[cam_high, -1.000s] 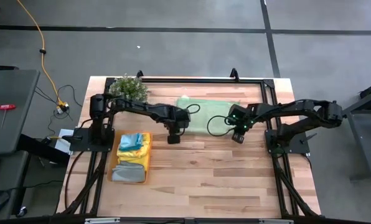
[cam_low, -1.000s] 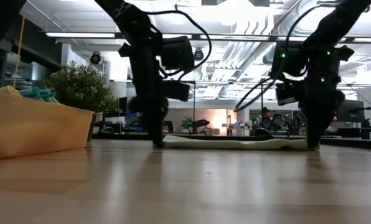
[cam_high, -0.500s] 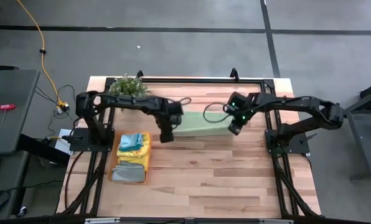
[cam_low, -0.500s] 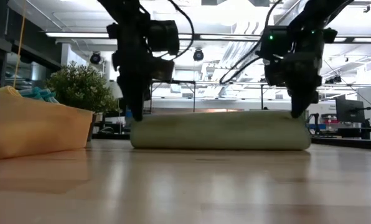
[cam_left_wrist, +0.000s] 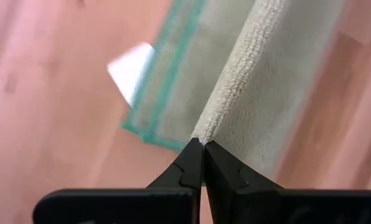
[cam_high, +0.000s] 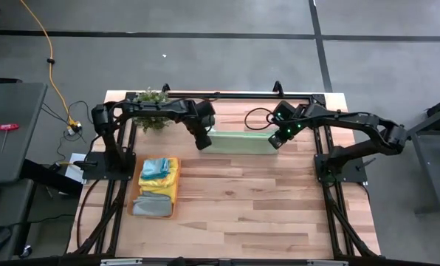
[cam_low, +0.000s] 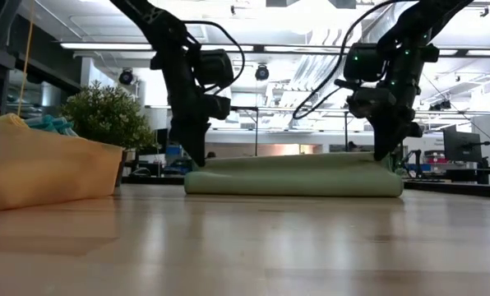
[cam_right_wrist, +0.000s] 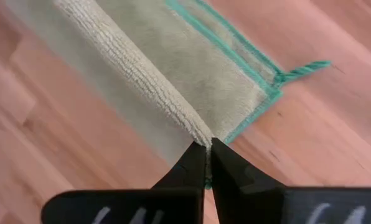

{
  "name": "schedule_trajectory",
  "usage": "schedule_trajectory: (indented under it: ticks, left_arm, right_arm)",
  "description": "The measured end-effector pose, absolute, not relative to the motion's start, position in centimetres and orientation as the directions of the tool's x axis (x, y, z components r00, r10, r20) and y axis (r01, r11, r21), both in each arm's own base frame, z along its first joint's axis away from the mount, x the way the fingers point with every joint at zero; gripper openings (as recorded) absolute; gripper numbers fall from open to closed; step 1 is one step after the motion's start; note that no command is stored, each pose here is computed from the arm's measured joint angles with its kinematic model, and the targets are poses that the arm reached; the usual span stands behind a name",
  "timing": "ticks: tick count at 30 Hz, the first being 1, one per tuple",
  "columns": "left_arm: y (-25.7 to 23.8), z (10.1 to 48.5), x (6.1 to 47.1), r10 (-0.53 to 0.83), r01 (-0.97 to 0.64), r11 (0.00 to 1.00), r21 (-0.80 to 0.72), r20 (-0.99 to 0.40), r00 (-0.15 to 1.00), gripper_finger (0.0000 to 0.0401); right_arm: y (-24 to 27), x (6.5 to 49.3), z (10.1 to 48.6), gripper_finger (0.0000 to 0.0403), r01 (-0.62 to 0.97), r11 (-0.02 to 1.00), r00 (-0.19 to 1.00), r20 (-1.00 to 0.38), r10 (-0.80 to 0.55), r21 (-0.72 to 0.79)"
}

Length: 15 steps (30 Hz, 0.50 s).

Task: Fold microfiber towels
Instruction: Fold the green microfiber towel

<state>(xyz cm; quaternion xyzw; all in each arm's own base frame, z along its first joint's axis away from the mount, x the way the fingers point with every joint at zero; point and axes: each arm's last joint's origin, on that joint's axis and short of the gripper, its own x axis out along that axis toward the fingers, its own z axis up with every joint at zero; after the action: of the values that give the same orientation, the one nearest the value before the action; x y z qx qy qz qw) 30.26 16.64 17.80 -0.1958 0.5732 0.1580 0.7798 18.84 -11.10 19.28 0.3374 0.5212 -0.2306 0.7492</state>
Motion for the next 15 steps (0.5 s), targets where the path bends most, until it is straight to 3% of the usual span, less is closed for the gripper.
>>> schedule_trajectory:
  ticks: [11,15]
  left_arm:
    - [16.64,17.60,30.58,0.092,-0.491,0.869,-0.056,-0.958,0.272,0.0003]
    - [16.79,17.59,30.50,0.151,-0.507,0.862,0.009,-0.959,0.239,0.0027]
  right_arm:
    - [-11.51,19.20,18.84,0.0003,0.749,0.626,0.324,-0.944,-0.057,0.219]
    - [-11.78,19.19,18.88,0.0040,0.757,0.620,0.325,-0.942,-0.083,0.207]
